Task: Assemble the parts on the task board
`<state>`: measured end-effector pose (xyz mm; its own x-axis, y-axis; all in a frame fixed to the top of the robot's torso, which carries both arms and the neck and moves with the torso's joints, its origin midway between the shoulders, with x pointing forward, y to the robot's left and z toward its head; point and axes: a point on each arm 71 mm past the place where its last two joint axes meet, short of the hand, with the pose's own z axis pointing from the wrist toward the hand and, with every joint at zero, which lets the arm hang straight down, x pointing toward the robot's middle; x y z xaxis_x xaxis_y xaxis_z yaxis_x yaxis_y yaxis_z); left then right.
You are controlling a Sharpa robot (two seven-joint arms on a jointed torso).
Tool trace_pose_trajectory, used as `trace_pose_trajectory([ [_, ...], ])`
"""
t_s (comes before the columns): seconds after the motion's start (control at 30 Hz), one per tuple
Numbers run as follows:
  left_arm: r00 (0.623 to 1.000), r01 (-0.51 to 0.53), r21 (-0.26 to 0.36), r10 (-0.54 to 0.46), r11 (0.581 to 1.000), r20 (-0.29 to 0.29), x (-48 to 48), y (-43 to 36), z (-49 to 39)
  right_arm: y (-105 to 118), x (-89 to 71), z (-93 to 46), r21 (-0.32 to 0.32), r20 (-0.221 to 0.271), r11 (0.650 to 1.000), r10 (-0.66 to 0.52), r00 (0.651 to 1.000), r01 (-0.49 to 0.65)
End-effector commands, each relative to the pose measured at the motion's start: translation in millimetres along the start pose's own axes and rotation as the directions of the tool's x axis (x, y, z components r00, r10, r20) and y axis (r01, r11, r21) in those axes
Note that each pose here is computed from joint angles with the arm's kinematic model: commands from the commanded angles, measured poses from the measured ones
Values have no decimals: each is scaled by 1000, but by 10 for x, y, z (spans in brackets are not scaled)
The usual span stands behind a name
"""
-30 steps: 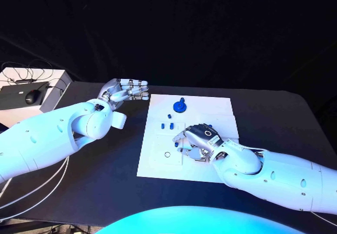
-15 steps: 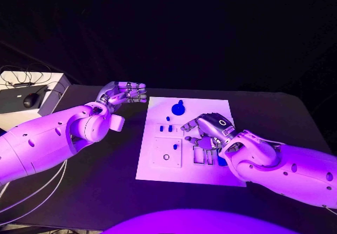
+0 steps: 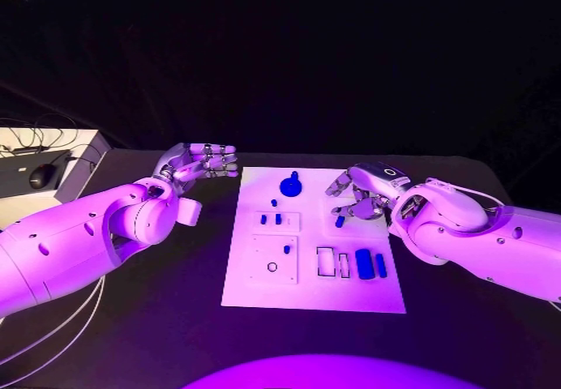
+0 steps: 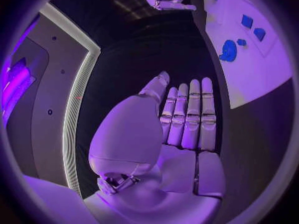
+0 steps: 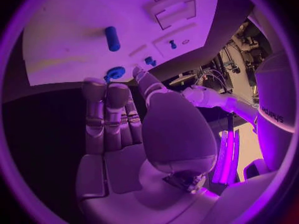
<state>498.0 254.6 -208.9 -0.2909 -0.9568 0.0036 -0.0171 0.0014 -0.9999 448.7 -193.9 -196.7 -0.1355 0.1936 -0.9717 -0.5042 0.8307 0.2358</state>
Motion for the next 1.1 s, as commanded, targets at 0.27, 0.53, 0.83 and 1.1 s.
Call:
trace_pose_trajectory([
  [0.27, 1000, 6, 13, -6, 1000, -12, 16, -9, 2, -124, 106, 33, 41, -172, 996, -73, 982, 81],
  [0.53, 1000, 5, 12, -5, 1000, -9, 3, -9, -3, -131, 161, 32, 40, -204, 993, -97, 974, 108],
  [0.83, 1000, 5, 9, -5, 1000, -8, 4, -3, 1, -103, 214, 31, 32, -220, 994, -98, 970, 108],
  [1.1, 1000, 4, 8, -4, 1000, -7, 1, -3, 0, -91, 248, 34, 31, -214, 994, -96, 972, 105],
])
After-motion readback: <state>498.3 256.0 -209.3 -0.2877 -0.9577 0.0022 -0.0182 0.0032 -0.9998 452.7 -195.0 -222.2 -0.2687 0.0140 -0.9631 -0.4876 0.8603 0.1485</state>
